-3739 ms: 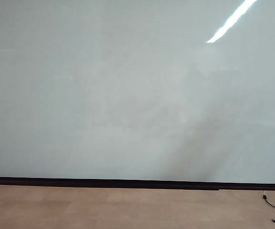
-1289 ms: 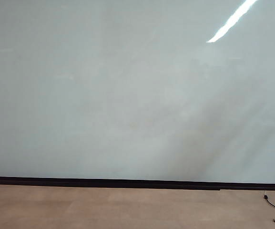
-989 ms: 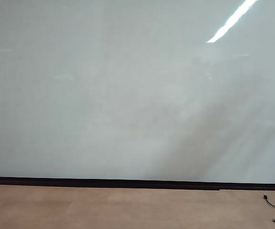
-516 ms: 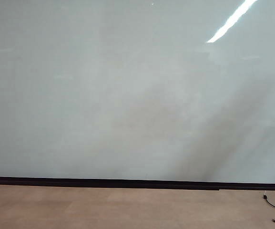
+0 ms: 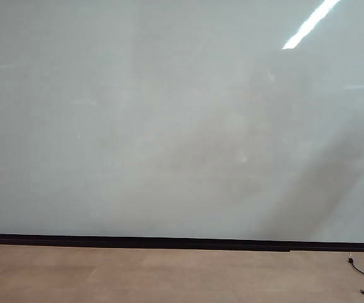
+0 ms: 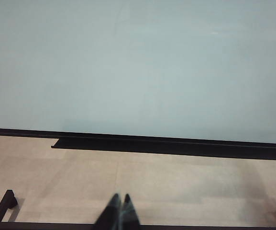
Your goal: Pick up the pen on the shelf to the right of the whiteboard and write the letter Z.
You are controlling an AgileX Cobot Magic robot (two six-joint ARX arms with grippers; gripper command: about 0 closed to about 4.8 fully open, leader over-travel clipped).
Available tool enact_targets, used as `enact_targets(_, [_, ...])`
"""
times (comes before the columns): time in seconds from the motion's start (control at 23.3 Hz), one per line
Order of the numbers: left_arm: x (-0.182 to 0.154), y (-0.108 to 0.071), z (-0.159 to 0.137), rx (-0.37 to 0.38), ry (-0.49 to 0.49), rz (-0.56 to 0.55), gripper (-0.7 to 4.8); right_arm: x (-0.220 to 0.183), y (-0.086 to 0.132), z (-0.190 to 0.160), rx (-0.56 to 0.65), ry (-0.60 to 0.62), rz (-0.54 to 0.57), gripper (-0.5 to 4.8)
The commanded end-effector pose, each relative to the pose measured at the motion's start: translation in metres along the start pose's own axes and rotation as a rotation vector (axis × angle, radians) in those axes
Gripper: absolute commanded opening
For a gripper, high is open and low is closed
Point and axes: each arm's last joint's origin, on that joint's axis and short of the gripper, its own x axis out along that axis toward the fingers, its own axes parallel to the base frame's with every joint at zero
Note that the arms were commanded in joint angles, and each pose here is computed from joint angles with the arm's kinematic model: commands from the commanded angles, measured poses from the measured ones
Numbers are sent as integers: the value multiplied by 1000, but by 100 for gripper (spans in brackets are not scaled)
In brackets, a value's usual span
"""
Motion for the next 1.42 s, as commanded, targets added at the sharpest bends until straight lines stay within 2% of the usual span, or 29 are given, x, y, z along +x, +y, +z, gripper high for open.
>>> enact_targets(0.04, [0, 0, 1, 4, -7, 0, -5, 15, -7, 1, 5, -29, 21, 462])
enact_targets(0.21, [0, 0, 1, 4, -7, 0, -4, 38, -17, -5, 6, -20, 46, 460])
enact_targets(0.34, [0, 0, 1, 4, -7, 0, -4, 48, -23, -9, 6, -16, 81, 435])
enact_targets(0.69, [0, 0, 1, 4, -7, -1, -5, 73, -51, -25, 1, -11, 222, 426])
enact_targets(0.86, [0, 0, 1, 4, -6, 0, -4, 80, -50, -34, 2, -16, 273, 426])
enact_targets(1.42, [0, 0, 1, 4, -6, 0, -4, 92, -46, -26, -8, -56, 295, 425])
